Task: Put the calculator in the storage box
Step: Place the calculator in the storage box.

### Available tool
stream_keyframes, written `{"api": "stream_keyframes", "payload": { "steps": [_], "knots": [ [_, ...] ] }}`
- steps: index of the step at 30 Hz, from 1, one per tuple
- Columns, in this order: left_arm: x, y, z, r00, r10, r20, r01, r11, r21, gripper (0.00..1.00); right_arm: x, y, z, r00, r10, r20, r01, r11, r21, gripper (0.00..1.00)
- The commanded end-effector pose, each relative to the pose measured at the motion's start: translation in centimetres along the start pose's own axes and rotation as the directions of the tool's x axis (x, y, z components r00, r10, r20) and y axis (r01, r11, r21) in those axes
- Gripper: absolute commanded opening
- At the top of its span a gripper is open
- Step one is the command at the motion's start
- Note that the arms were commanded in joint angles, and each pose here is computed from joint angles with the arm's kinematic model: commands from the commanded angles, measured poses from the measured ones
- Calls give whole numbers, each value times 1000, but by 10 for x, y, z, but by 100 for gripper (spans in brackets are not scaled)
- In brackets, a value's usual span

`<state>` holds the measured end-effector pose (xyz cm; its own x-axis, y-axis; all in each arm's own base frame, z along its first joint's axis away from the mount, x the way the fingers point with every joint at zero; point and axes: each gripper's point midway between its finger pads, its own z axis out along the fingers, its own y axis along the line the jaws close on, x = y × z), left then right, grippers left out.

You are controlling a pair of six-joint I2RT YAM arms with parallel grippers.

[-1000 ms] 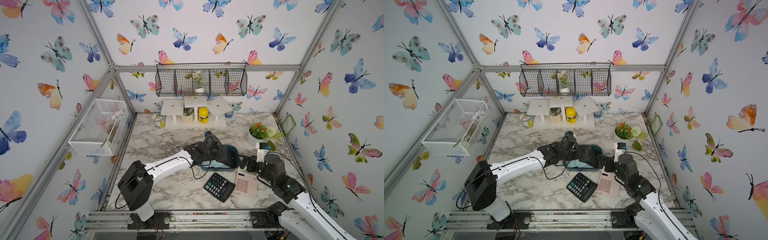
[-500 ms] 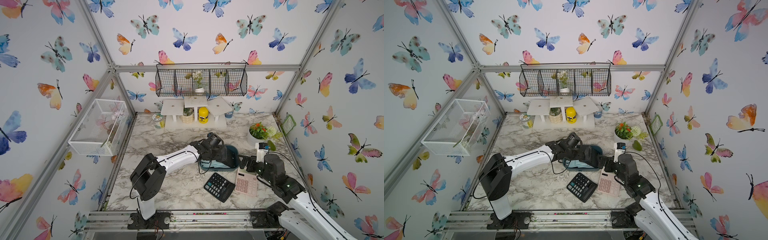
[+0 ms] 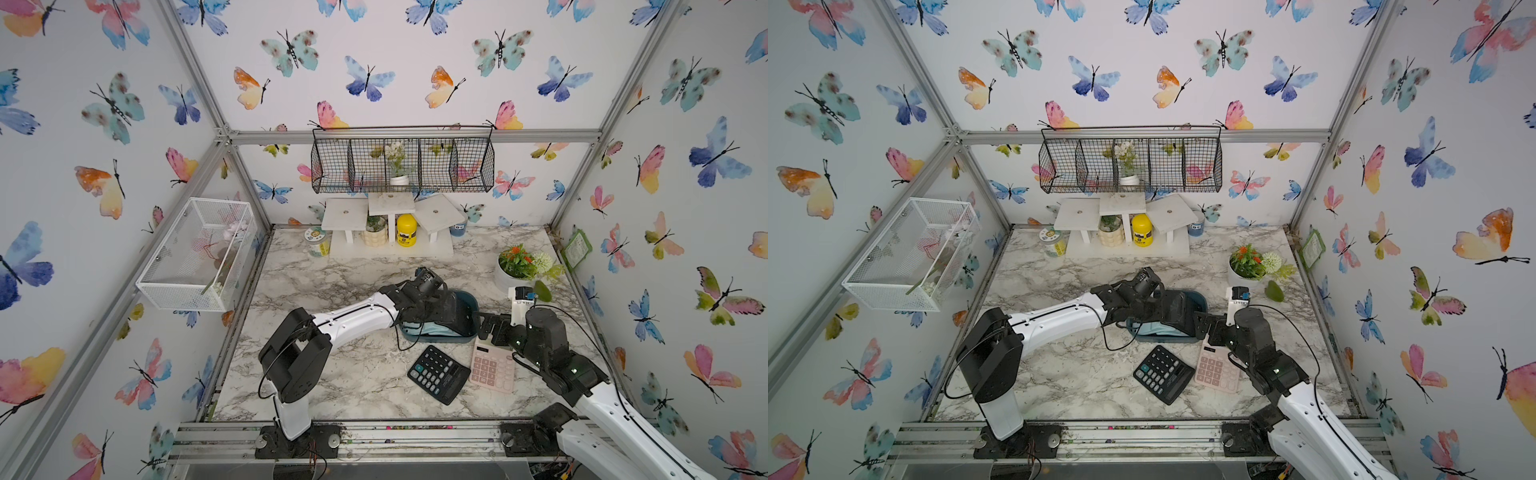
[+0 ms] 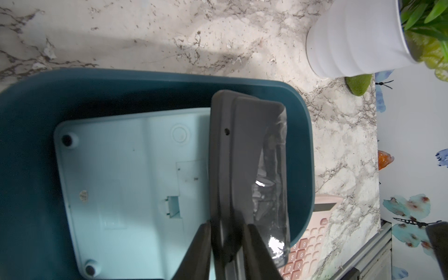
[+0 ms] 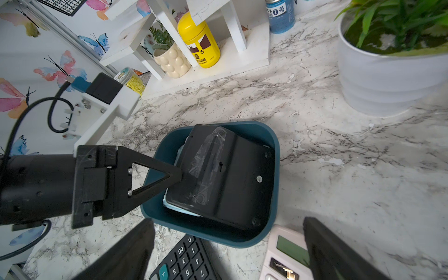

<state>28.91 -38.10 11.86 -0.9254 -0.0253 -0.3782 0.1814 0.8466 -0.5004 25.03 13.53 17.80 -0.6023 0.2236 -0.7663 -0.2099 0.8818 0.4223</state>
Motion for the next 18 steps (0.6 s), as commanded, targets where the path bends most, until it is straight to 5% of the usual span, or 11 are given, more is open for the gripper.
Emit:
{"api": "stream_keyframes", "payload": {
  "steps": [1,18],
  "knots": [
    [24,-8,-3,998,24,-67,-22,999,31,26,2,3,1,1000,-13,-5,13,1000,-18,98],
    [-14,-16,-81,990,68,121,-71,997,13,69,49,35,5,970,-85,-228,29,971,-239,98]
  ]
}}
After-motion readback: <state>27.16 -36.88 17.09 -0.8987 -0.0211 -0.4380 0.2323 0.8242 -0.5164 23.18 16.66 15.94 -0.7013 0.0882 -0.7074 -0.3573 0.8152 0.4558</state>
